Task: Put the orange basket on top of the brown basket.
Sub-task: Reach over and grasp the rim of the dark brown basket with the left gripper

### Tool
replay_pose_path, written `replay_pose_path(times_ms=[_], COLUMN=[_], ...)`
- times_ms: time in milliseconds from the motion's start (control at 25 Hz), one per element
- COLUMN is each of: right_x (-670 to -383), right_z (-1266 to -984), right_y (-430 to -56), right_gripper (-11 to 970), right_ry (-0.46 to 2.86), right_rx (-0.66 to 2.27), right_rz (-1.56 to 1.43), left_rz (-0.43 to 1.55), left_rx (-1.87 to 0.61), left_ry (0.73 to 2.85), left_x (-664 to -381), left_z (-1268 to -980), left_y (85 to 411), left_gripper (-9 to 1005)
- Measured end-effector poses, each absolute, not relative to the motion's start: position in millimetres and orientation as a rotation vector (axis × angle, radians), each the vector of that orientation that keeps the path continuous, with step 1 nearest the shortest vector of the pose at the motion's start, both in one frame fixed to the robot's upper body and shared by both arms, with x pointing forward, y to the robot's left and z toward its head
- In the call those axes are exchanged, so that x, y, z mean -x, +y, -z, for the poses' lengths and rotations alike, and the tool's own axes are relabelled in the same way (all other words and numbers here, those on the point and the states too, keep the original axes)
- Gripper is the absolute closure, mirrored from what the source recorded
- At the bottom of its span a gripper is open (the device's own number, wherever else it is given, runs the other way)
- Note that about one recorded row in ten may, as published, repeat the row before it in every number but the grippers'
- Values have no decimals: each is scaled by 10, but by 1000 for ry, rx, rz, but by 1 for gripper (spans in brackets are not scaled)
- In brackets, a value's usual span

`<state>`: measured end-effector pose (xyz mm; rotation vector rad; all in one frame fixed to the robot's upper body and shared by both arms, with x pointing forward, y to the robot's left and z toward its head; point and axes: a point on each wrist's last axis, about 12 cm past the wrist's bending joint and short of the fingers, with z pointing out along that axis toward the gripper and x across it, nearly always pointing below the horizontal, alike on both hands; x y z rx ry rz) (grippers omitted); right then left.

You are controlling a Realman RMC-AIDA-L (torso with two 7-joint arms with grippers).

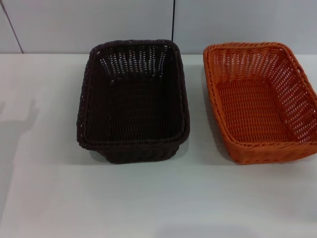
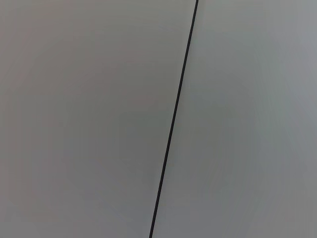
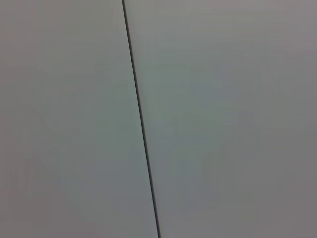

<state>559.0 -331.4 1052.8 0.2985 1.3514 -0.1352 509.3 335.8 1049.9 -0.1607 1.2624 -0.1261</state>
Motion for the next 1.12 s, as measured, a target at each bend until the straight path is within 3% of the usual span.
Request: replay_pose_path(times_ms=[1120], right_x=[-5602], right_z=[-10538], right_y=[-3316], right_gripper=[243], right_ry=[1349], right_rx=[-299], right_rz=[135], left_rz=[127], left_rx=[159], left_ry=[1260], left_x=[-5101], left_z=[-10505], left_y=[3356], left_gripper=[165])
